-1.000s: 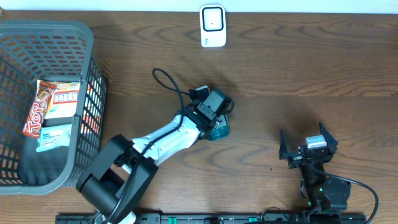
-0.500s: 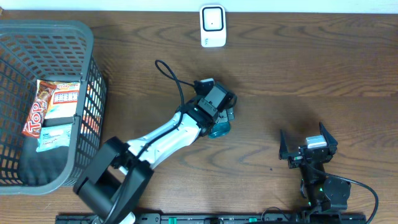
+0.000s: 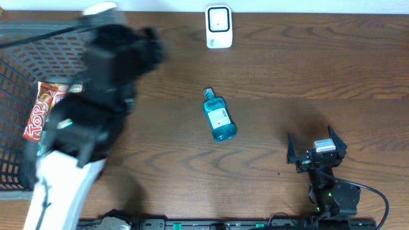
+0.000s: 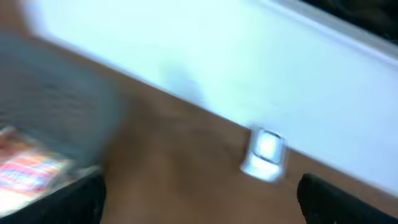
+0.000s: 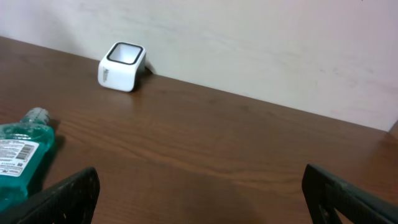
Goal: Scan the item barcode
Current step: 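Reach the left gripper into the basket and grasp the green wipes pack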
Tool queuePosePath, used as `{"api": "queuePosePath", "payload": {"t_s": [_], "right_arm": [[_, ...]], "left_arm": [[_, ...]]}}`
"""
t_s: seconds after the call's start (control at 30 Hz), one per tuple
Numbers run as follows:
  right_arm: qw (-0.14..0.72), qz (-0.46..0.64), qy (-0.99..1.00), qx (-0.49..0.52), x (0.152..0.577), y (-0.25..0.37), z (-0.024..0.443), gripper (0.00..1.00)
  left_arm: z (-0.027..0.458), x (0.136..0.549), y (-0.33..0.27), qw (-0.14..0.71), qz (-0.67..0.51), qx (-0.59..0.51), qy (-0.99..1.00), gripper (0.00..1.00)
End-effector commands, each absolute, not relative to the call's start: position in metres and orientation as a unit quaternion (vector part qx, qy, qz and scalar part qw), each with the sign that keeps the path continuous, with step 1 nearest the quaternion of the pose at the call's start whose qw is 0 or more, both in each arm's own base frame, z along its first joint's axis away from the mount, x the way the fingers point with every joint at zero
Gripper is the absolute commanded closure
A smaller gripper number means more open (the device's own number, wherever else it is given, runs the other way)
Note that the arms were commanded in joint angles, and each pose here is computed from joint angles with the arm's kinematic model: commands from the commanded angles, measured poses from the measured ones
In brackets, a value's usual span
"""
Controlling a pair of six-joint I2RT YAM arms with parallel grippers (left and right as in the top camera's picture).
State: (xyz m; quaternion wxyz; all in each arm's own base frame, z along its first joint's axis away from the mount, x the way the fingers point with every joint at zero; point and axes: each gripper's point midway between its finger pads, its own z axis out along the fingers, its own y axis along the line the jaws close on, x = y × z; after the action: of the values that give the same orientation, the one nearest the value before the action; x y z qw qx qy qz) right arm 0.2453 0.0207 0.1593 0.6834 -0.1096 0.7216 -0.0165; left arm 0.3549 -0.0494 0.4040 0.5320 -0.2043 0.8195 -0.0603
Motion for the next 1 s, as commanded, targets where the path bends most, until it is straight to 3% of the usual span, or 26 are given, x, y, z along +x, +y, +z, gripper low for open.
{"api": "queuePosePath", "payload": {"t_s": [0.0,0.2,0.3,0.57,0.77,0.97], "right_arm": [[0.683,-0.012,0.723,-0.104,0.245,0.02,0.159,0.01],[0.683,-0.012,0.723,-0.104,0.245,0.02,0.159,0.01],[0.683,-0.012,0.723,-0.104,0.245,0.02,0.159,0.01],[0.683,-0.012,0.723,-0.103,0.245,0.02,0.159,0.01],[0.683,-0.012,0.723,-0.103,0.245,0.02,0.159,0.01],[0.683,-0.012,0.723,-0.104,0.245,0.02,0.159,0.01]], "left_arm": [[0.388,0.319,0.058,0.497,0.009,-0.396,0.772,0.02],[0.324,0.239,0.146,0.352,0.082,-0.635,0.683,0.02],[0.292,0.224,0.163,0.29,0.099,-0.683,0.663,0.02],[0.208,0.217,0.178,0.177,0.102,-0.708,0.676,0.02],[0.139,0.226,0.187,0.146,0.056,-0.697,0.7,0.02],[0.103,0.219,0.194,0.125,0.031,-0.704,0.698,0.02]]}}
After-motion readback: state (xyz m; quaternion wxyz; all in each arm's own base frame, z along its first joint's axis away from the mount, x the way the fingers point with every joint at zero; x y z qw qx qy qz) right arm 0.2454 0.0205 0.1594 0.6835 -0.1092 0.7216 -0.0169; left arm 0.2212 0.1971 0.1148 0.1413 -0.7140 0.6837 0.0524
